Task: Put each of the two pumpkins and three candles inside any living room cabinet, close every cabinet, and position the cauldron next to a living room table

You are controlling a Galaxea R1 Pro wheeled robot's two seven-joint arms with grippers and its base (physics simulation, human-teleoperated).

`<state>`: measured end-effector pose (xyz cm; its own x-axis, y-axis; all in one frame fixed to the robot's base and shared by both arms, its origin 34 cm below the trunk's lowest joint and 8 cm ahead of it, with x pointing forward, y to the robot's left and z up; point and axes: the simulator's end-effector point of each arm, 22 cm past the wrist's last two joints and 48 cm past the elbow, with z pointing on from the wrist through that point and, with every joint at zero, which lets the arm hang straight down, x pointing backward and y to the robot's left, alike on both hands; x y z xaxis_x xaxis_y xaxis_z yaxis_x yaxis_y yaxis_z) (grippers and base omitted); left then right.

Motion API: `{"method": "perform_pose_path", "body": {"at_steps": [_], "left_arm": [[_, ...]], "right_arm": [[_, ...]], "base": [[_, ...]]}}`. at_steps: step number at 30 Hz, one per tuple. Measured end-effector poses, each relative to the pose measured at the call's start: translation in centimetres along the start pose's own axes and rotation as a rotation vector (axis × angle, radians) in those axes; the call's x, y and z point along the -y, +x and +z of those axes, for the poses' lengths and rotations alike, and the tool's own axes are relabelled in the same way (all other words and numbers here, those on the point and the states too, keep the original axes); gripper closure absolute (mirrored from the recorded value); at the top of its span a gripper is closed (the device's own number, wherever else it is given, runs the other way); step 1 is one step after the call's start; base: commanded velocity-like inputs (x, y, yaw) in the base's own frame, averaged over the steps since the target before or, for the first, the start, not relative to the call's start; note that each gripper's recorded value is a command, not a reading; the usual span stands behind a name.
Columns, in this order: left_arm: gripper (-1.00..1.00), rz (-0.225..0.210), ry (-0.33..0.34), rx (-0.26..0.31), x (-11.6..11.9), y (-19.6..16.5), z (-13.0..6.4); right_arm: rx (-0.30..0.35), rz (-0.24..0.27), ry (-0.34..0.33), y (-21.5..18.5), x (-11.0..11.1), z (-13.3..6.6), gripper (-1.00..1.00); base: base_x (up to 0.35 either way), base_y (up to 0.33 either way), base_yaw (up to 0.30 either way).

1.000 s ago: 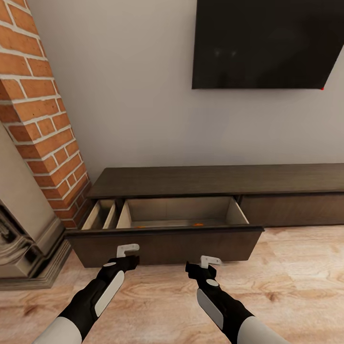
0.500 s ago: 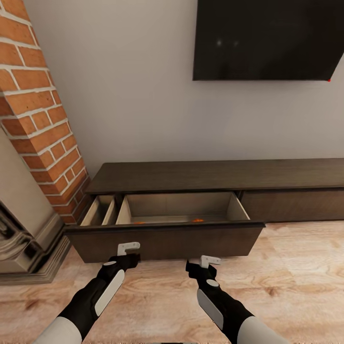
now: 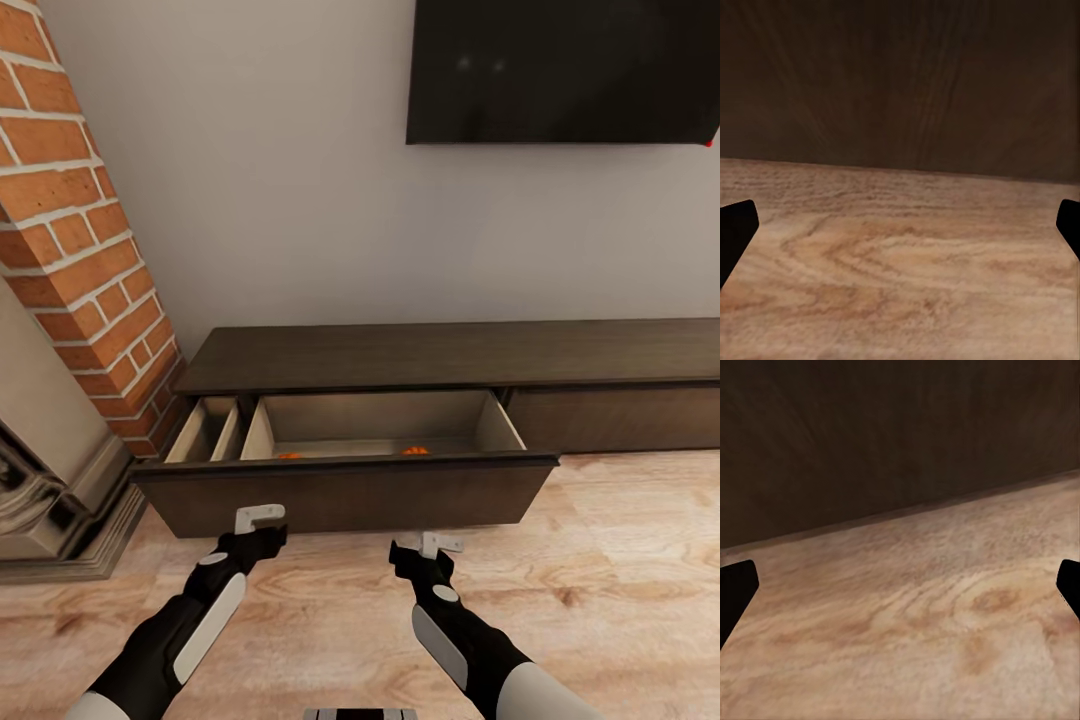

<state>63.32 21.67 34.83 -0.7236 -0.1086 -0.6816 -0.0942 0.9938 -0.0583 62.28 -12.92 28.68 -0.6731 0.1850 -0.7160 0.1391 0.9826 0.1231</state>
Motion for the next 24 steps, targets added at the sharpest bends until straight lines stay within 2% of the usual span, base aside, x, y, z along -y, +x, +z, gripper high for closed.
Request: {"method": "perform_pose_path", "body": {"at_steps": [5,24], "left_arm": [[-1.0,0.001,0.001,0.006,-0.2,-0.1,-0.2],[-1.0,0.003,-0.009,-0.07,-0.7,3.9,2.1]], "right_arm": [[0.004,-0.008,-0.006,0.0,-0.3,-0.1,-1.0],[-0.071,-0.014,0.005,4.4,0.4,1.5,-1.0]], "base": [[0.0,0.0,0.0],[0.0,0.0,0.0]]}}
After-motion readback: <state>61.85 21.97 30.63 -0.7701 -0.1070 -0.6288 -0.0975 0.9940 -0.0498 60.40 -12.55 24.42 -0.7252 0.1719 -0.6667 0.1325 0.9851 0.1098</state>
